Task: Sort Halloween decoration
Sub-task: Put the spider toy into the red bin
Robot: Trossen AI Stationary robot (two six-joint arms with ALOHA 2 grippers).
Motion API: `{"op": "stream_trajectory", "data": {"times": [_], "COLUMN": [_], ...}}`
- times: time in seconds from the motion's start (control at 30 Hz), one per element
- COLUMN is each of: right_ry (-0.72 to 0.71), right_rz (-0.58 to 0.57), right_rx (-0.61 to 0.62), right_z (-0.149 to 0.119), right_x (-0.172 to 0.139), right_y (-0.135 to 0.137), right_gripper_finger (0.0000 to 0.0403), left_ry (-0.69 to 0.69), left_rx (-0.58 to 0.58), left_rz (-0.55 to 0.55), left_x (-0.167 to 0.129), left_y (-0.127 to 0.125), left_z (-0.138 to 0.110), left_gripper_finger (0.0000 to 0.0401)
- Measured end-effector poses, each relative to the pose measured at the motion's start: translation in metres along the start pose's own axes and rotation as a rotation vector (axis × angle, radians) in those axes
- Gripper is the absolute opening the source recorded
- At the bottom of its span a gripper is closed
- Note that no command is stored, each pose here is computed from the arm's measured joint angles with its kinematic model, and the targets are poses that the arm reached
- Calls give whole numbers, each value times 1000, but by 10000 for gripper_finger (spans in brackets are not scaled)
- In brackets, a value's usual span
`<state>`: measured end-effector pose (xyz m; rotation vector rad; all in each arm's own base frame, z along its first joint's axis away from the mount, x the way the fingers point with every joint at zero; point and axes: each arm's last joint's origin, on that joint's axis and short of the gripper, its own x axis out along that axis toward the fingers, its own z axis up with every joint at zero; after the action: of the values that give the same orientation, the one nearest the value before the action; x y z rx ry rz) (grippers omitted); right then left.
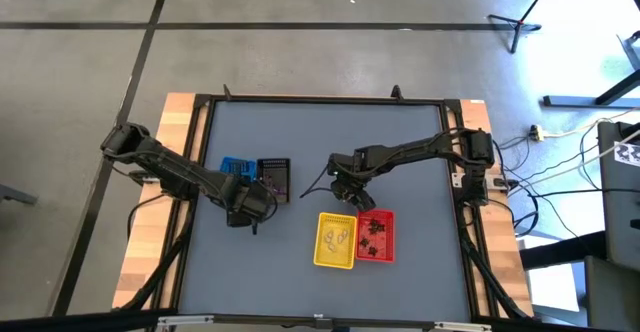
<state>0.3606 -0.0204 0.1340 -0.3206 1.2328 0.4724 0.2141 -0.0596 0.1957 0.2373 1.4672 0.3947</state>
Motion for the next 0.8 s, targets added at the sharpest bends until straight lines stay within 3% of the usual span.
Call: {"op": "stream_trajectory", "data": {"times": [0.47, 0.8], "right_ry": [5, 7], "right_rz": [-1, -1], "right_rx": [3, 24], "right_z": [-1, -1], "right_x": [1, 1], "right_y": [0, 0], "right_gripper_finger": [105, 105], "left_ry": [0, 0], "left_rx": [0, 0], "left_rz": [0, 0], "left_x": [0, 0], "left_y": [0, 0], "left_z": [0, 0], "left_gripper_finger": [128, 128]}}
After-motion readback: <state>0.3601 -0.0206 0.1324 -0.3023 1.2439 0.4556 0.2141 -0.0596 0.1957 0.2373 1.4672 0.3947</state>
